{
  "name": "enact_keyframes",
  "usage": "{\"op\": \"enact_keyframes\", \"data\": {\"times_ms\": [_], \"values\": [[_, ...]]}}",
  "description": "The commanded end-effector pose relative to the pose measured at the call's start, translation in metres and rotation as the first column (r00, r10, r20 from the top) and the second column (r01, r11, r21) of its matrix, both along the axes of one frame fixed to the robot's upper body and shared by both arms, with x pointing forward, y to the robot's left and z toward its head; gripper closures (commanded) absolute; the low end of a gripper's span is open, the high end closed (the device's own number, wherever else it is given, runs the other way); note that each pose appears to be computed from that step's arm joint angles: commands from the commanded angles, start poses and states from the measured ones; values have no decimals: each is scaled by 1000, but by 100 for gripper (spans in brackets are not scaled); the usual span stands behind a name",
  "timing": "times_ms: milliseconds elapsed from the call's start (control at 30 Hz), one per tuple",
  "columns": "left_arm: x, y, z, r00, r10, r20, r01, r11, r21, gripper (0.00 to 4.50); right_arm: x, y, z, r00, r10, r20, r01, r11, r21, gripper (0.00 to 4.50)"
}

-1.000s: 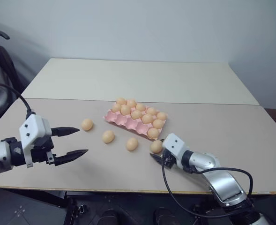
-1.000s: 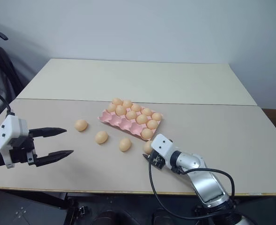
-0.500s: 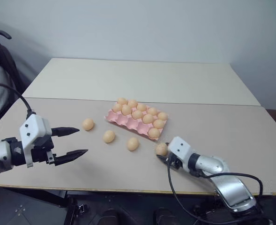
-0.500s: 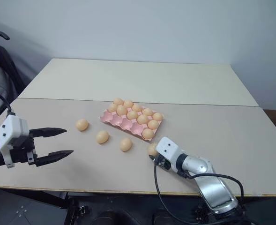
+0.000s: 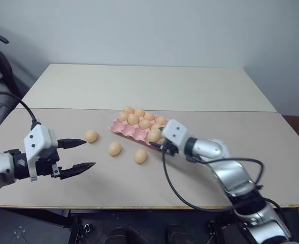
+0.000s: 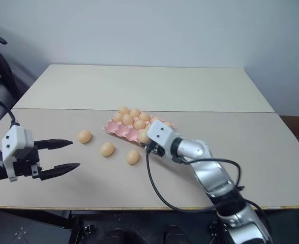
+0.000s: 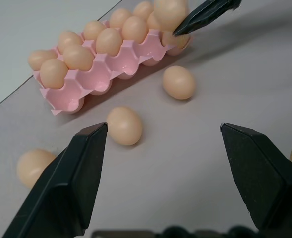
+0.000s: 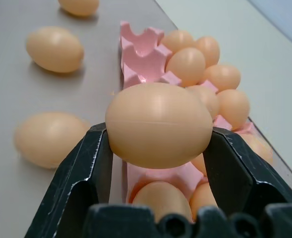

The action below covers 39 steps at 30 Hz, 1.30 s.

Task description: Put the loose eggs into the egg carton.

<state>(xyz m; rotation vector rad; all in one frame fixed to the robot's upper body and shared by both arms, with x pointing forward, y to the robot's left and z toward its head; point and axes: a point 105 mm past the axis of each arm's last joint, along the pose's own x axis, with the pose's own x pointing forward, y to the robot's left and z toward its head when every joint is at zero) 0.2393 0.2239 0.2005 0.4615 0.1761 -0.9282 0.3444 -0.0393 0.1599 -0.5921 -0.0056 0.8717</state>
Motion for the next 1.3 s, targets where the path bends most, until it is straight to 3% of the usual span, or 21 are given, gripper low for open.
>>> {"op": "enact_keyframes", "data": {"times_ms": [33,133,333,600,833,1067,1300], "values": [[-1,0,6,1000,-10,29,9,1000,25,57,12,6,10,998,-11,69,11,1000,2,188],[-1,-1,6,1000,-9,28,8,1000,25,57,12,11,9,998,15,59,-16,1000,14,188],[-2,-1,5,1000,-6,27,5,1000,25,57,12,16,8,995,24,102,-24,1000,-3,4],[-1,0,5,1000,-7,26,6,1000,24,57,6,9,23,991,24,133,-28,999,23,4],[-2,9,2,1000,3,13,-4,999,40,57,-35,-10,38,988,110,105,-116,992,48,4],[-9,30,-1,999,44,-19,-42,995,90,57,-81,-57,21,986,167,-6,-167,984,-64,4],[-12,36,-1,998,60,-25,-57,993,101,57,-104,-87,16,986,145,-82,-154,981,-117,4]]}}
